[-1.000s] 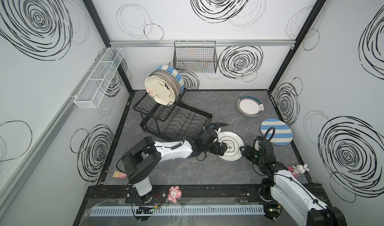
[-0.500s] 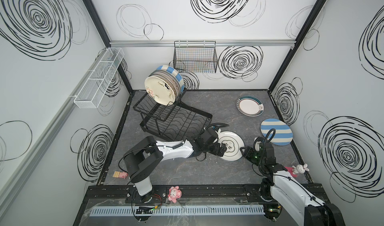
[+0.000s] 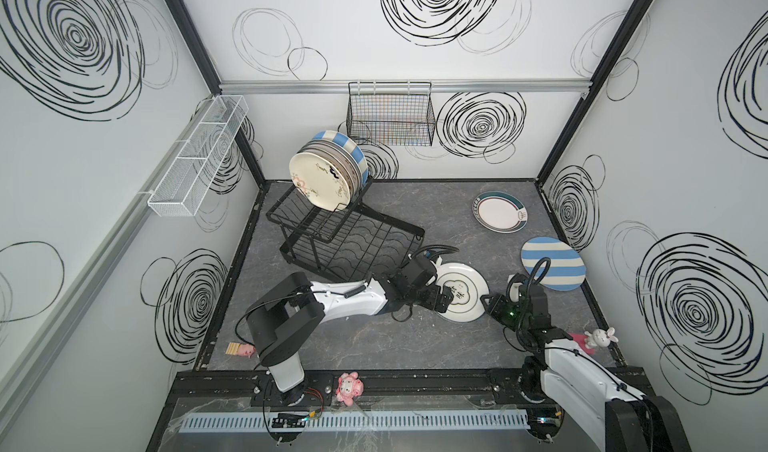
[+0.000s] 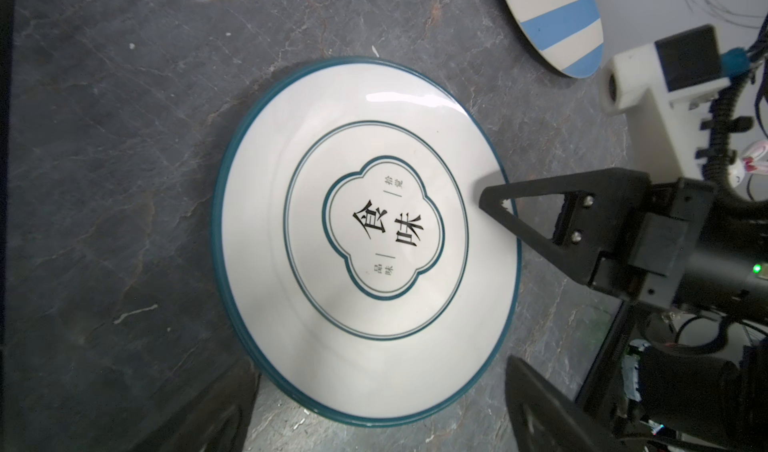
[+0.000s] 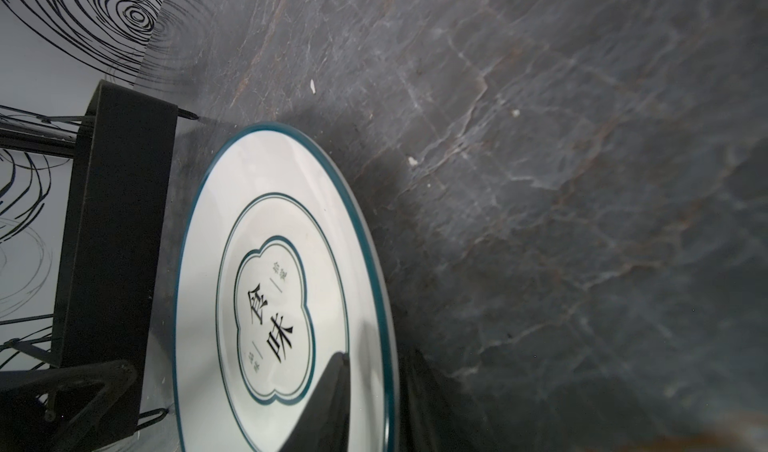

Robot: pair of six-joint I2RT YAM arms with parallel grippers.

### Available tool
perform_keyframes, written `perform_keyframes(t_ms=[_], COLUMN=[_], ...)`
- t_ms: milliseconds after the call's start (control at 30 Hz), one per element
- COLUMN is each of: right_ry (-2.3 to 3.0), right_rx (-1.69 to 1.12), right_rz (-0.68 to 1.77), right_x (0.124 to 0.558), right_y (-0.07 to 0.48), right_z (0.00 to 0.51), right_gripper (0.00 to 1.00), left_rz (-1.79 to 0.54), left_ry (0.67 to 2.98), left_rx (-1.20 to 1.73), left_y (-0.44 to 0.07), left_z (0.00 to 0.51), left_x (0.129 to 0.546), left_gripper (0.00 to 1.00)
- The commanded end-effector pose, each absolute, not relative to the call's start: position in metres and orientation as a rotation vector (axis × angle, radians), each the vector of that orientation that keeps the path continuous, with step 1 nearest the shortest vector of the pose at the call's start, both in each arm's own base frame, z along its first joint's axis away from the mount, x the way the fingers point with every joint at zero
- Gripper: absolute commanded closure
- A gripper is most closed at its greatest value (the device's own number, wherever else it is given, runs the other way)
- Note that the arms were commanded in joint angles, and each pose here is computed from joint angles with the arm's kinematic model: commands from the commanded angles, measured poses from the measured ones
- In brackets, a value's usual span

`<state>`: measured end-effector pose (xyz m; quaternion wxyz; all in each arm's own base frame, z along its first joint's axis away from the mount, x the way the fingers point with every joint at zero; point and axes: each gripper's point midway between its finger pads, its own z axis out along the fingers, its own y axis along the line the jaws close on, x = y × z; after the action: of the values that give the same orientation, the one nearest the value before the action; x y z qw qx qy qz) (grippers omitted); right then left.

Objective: Load the plates into the dish rack
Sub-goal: 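Push the teal-rimmed plate with the left gripper toward the right gripper, pinch rim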

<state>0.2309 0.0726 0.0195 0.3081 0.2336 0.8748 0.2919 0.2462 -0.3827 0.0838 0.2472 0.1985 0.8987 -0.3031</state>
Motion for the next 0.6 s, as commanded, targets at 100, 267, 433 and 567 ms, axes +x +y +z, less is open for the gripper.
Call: perform_keyframes(t_ms=[100,267,433,567], right_ry=[2.349,2.338,2.326,2.286], right_rx=[0.66,0.644,0.616,0.586], right_rz=[0.765,0.758,0.728,0.713], right_x=[0.222,0.226,0.232,0.242], right_y=[0.07,0.069,0.066,0.063], right_z=[0.006,0.012,0.024,0.045], right_gripper=[0.8,0.84,0.94,0.99], left_rz=[-0.845,-0.866,-0.891,-0.896], left_ry=[2.385,2.378,2.334,2.306], left_rx=[0.534,0.531,0.524,0.516], left_y=[-0.385,-0.385,-0.384,-0.379], left_z=[0.108,0.117,0.14,0.156], left_x=[0.255,0.253,0.253,0.254], left_gripper=[0.04,0.04,0.04,0.04])
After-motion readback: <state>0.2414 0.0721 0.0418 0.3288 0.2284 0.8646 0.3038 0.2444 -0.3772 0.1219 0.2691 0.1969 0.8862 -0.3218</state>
